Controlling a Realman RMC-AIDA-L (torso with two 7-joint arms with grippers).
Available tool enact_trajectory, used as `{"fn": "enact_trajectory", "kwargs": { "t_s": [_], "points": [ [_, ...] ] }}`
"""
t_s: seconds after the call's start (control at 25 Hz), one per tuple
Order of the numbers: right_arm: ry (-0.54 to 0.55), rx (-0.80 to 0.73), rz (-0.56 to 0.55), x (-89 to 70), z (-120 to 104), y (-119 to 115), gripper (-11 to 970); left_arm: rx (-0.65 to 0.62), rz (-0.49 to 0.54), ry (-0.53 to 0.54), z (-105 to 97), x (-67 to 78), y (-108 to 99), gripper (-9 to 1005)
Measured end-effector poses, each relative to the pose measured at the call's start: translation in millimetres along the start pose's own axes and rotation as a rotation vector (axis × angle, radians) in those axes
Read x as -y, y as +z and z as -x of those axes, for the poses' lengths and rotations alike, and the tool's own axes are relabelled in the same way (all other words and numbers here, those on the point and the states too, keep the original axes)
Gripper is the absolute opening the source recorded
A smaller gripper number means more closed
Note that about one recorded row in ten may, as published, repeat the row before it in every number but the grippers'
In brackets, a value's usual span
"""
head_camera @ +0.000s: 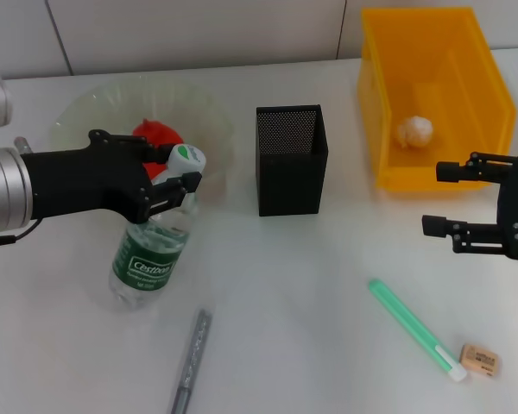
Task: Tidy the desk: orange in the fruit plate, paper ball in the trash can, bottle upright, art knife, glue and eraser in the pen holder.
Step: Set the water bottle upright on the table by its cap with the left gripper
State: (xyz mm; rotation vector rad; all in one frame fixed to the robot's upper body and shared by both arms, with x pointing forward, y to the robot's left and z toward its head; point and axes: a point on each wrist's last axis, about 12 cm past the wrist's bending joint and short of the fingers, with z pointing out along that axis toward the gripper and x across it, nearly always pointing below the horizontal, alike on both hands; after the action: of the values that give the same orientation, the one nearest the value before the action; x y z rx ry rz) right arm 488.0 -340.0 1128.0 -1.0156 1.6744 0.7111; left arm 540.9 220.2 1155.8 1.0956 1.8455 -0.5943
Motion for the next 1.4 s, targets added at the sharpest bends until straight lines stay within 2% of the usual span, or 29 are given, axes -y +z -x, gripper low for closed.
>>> {"fn": "enact_trajectory", "kwargs": {
  "t_s": [1.4],
  "points": [
    [0.013,-0.001,0.004,1.0,1,2,739,0.139,0.005,-0.012,-23,-7.8,-21,433]
  ]
}}
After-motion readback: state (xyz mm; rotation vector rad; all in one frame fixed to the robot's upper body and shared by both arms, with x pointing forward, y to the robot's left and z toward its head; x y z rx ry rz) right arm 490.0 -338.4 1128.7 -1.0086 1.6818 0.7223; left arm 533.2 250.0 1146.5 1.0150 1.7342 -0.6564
